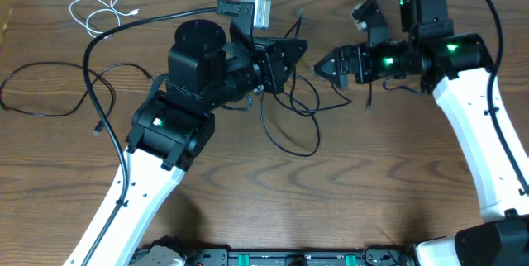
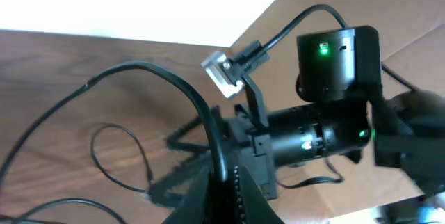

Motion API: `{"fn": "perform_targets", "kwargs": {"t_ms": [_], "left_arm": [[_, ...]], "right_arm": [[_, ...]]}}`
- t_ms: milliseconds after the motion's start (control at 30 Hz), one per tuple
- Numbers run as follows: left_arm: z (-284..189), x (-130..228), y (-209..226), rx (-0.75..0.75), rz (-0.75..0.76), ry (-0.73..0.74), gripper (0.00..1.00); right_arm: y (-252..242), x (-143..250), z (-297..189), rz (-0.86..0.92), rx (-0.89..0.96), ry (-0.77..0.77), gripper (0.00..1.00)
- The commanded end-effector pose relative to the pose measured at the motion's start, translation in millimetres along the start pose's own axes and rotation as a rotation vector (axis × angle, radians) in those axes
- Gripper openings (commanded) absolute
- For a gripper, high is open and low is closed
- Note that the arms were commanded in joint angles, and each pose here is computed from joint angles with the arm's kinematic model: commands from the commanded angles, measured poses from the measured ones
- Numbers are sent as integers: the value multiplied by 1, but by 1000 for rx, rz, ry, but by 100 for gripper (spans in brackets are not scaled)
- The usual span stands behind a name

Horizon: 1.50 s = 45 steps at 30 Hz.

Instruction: Untangle cables

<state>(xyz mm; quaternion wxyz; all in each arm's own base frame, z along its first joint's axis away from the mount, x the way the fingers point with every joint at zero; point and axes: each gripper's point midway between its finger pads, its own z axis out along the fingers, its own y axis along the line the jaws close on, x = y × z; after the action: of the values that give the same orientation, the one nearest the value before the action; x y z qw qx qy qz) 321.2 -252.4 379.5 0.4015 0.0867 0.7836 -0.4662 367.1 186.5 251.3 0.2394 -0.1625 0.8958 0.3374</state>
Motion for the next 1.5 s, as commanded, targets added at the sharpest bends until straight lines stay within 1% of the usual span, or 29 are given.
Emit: {"fn": "perform_targets", "kwargs": {"t_ms": [0,67,200,333,400,500,633,733,800,867,900,933,1000,1067,1100,1133,1433,1467], "left_arm": [[-13,-15,-23,62,-76,-35,7],[-13,-14,-25,71,-104,-30,7],[-14,-14,-41,154,-119,-6,8],[-18,-16,-58,237,-137,5,7],[-18,-17,-60,243,-153,8,8],[-18,-17,-60,243,-183,12,7],[-18,-17,-60,244,-294,24,7],[-18,-18,-61,246,-328,26,8],[-19,-19,-61,250,-342,25,7],[-19,-19,-62,253,-342,22,8],[-20,-19,-62,254,-342,22,7],[-20,-20,-63,255,-341,21,7],[-21,-20,-64,256,-340,20,8],[-21,-20,-64,256,-339,19,7],[-21,-20,-64,256,-339,19,7],[-21,-20,-64,256,-339,20,7],[-22,-18,-67,269,-339,34,7],[-23,-18,-67,270,-357,36,8]], "right_arm": [[22,-3,11,-44,-57,-6,99],[31,-7,15,-72,-72,-18,99],[43,-19,20,-72,-81,-66,99],[30,-39,20,-26,12,-150,99],[24,-48,19,-21,46,-189,99],[25,-60,17,-45,44,-234,99],[30,-71,14,-24,25,-280,94],[34,-76,15,23,5,-299,90],[39,-79,18,24,-7,-309,80],[42,-79,21,16,-16,-310,63],[43,-79,23,14,-18,-307,57],[44,-78,24,13,-19,-303,53],[45,-77,27,11,-21,-297,30],[46,-78,27,9,-23,-299,9],[46,-78,27,6,-23,-303,5],[46,-81,26,2,-23,-313,1],[40,-92,18,-51,-7,-361,1],[37,-92,18,-47,6,-362,4]]}}
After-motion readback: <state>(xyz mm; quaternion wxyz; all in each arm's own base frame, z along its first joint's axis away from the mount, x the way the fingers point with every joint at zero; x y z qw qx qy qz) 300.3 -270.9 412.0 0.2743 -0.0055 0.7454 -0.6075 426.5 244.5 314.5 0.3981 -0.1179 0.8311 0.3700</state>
